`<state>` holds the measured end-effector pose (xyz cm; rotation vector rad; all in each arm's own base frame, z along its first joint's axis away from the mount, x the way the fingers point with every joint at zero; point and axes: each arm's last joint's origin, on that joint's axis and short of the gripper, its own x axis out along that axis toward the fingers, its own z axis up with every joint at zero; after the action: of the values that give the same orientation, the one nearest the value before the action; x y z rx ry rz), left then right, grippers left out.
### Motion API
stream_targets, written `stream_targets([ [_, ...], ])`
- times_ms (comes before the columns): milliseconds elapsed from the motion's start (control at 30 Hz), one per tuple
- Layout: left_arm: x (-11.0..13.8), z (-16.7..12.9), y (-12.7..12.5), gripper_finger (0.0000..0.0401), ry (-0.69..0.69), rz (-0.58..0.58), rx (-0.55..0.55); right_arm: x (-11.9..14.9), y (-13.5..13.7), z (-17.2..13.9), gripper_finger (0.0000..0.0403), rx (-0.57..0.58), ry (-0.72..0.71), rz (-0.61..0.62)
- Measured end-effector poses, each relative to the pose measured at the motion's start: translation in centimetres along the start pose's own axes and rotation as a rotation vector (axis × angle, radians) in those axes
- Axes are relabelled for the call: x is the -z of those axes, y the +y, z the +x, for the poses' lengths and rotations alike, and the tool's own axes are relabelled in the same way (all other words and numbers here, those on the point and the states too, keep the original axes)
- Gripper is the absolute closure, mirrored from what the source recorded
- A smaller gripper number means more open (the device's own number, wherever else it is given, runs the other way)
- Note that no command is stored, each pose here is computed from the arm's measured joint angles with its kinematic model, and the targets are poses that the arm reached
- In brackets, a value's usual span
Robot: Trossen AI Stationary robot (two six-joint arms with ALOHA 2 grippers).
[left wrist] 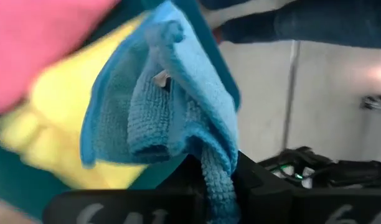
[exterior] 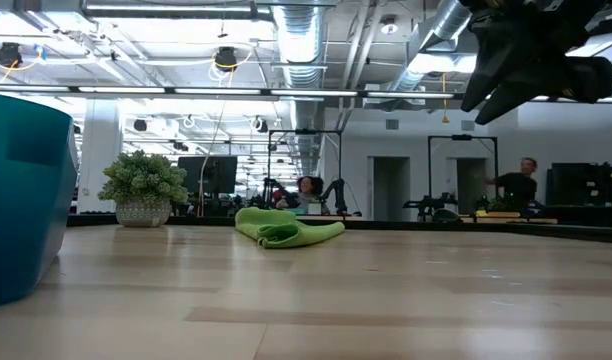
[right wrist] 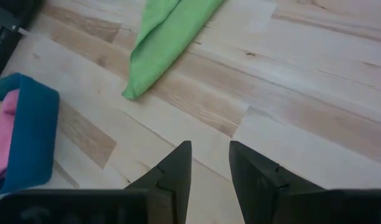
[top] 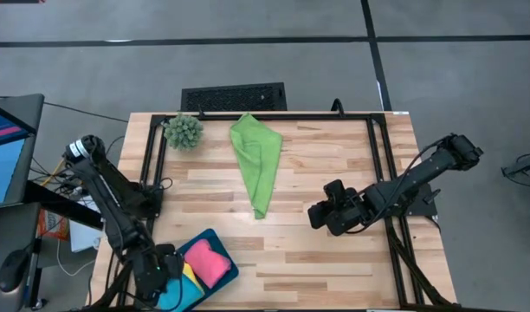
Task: Fold microfiber towels
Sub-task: Put the blue microfiber towel into the bin
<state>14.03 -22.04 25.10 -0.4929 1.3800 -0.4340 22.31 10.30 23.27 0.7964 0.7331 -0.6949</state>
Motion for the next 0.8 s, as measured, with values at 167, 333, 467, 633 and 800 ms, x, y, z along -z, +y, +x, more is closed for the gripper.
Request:
stream_targets([
  [167, 0.2, 0.6, 1.0, 0.0394, 0.029, -0.034, -0.023, 0.0, 0.0, 0.0, 0.0272, 0.0, 0.0, -0.001],
  [333, 0.4, 1.0, 1.6, 0.0387, 0.034, -0.041, -0.055, 0.0, 0.0, 0.0, 0.0272, 0.0, 0.0, -0.003],
  [467, 0.6, 1.3, 2.1, 0.0376, 0.042, -0.053, -0.076, 0.0, 0.0, 0.0, 0.0272, 0.0, 0.0, -0.003],
  [633, 1.0, 1.3, 2.8, 0.0346, 0.071, -0.077, -0.135, 0.0, 0.0, 0.0, 0.0272, 0.0, 0.0, -0.003],
  [800, 1.3, 1.2, 3.3, 0.0288, 0.12, -0.112, -0.183, 0.0, 0.0, 0.0, 0.0272, 0.0, 0.0, -0.011],
])
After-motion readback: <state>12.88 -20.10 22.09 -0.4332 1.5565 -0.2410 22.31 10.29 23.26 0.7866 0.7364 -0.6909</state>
